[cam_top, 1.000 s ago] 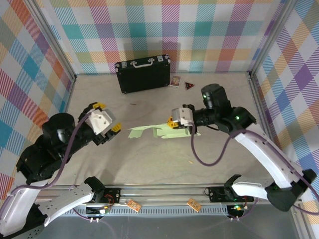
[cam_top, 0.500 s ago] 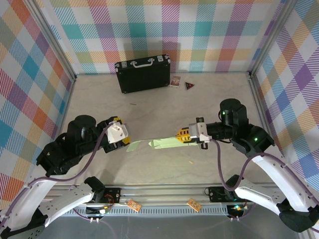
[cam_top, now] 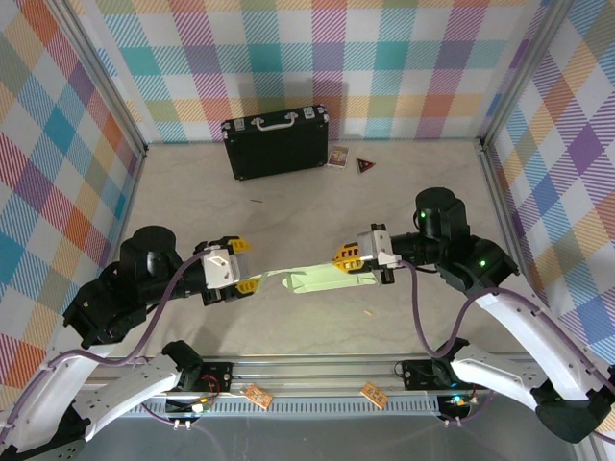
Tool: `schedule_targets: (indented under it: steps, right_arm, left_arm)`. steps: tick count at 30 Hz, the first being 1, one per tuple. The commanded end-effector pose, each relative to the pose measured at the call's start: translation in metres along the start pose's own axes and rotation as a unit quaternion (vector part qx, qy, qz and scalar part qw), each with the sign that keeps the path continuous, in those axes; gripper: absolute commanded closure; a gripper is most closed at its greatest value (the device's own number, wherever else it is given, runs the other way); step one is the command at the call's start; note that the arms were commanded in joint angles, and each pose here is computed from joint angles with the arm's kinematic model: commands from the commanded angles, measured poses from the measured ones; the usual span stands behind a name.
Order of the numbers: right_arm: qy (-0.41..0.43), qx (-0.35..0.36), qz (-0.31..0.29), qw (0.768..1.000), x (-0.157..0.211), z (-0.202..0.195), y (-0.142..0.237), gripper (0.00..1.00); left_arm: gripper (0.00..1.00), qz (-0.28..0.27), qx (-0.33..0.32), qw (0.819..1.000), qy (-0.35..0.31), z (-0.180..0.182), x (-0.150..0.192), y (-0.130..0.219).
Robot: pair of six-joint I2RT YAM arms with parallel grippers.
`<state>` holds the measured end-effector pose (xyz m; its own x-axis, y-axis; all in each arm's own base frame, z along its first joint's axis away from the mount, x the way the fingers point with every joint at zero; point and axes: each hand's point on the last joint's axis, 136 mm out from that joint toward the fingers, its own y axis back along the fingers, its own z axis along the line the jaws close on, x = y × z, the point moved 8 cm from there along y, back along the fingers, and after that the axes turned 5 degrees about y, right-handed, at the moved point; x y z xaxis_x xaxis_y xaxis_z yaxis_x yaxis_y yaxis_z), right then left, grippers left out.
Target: Fold the paper box
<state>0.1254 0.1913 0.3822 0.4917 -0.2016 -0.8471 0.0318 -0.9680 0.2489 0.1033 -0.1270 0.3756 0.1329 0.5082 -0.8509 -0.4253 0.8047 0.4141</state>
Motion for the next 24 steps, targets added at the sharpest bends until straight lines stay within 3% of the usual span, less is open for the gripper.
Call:
schedule_targets:
  steps: [1, 13, 19, 24]
  right_arm:
    - [0.000, -0.008, -0.027, 1.000, -0.006, -0.002, -0.002, 1.00]
    - [-0.009, -0.012, -0.052, 0.999, -0.010, -0.005, -0.003, 1.00]
    - [-0.015, -0.018, -0.059, 0.998, -0.012, -0.004, -0.003, 1.00]
    - [-0.016, -0.015, -0.047, 0.999, -0.009, -0.001, -0.002, 1.00]
  left_arm:
    - [0.41, -0.014, 0.044, 0.999, 0.011, -0.004, 0.000, -0.011]
    - [0.44, -0.010, 0.081, 0.997, -0.009, -0.010, 0.003, -0.015]
    - [0.49, -0.003, 0.058, 0.998, -0.017, -0.006, 0.004, -0.015]
    - [0.42, 0.028, 0.038, 0.998, -0.035, -0.009, 0.012, -0.004]
